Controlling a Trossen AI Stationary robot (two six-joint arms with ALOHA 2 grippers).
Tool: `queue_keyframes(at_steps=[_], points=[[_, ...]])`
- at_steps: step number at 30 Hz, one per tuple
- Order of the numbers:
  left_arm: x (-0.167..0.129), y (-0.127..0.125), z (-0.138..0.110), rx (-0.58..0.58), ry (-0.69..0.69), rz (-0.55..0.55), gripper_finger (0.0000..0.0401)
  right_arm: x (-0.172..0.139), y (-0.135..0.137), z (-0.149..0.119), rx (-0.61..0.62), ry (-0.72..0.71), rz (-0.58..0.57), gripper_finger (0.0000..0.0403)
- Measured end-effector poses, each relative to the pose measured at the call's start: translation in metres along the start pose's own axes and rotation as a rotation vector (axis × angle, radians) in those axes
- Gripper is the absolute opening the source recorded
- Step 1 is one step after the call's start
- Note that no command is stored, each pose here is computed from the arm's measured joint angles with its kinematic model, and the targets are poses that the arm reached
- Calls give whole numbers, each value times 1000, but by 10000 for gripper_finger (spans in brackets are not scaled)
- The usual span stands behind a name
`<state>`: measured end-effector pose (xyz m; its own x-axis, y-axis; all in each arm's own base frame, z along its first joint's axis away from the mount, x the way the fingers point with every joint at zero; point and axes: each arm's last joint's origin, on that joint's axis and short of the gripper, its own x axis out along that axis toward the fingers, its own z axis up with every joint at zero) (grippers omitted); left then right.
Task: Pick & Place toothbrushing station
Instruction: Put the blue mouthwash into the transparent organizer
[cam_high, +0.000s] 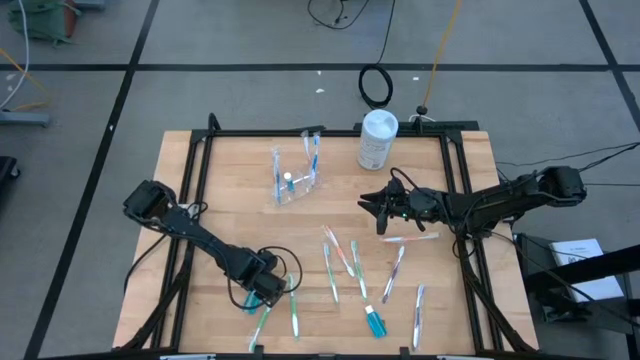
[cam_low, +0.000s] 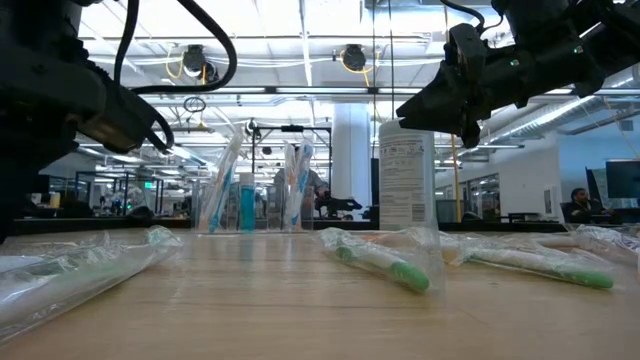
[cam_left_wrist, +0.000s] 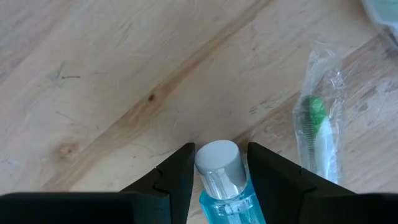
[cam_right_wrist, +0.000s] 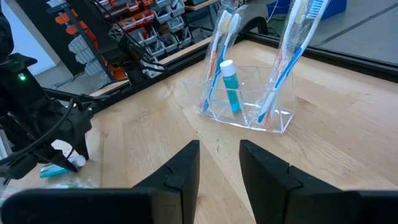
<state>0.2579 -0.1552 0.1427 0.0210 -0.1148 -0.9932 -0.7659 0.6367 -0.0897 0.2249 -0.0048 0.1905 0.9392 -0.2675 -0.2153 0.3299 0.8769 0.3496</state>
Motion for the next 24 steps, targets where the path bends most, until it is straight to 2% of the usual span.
queue_keyframes(at_steps=[24], points=[[0, -1, 1, 29, -11, -12, 156, 0, 0, 0, 1, 0, 0, 105]])
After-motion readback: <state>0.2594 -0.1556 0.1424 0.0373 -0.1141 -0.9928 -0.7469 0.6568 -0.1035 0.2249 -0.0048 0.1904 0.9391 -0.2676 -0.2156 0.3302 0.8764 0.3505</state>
